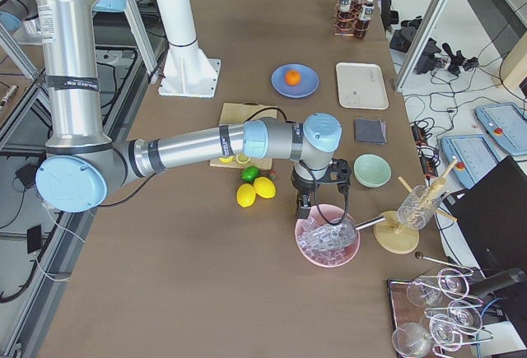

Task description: Pick orange to plate

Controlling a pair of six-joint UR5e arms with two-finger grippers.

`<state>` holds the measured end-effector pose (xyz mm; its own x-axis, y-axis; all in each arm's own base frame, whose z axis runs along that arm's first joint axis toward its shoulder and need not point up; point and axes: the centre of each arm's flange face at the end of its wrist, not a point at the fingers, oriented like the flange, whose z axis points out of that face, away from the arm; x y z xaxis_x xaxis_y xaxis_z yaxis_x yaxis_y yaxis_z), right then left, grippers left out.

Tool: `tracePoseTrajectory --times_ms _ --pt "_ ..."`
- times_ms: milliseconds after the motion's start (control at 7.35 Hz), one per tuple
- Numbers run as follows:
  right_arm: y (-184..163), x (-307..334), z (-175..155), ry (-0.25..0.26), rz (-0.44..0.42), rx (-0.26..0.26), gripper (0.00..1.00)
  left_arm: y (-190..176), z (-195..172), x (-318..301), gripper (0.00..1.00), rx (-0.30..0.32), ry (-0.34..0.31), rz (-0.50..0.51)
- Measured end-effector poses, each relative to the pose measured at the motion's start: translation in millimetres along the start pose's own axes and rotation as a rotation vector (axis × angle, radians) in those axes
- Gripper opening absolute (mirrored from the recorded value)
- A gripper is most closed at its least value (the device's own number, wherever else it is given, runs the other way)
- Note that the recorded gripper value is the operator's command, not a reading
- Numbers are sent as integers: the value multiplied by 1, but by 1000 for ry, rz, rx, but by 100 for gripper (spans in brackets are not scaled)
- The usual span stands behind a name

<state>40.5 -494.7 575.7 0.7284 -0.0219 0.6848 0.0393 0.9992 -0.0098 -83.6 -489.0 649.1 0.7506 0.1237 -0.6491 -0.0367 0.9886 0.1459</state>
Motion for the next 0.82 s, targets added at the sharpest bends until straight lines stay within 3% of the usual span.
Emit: tracePoseTrajectory --times_ms 816 --pt "1 6 -6 -3 15 18 100 -3 -1 1 98 3 0 2"
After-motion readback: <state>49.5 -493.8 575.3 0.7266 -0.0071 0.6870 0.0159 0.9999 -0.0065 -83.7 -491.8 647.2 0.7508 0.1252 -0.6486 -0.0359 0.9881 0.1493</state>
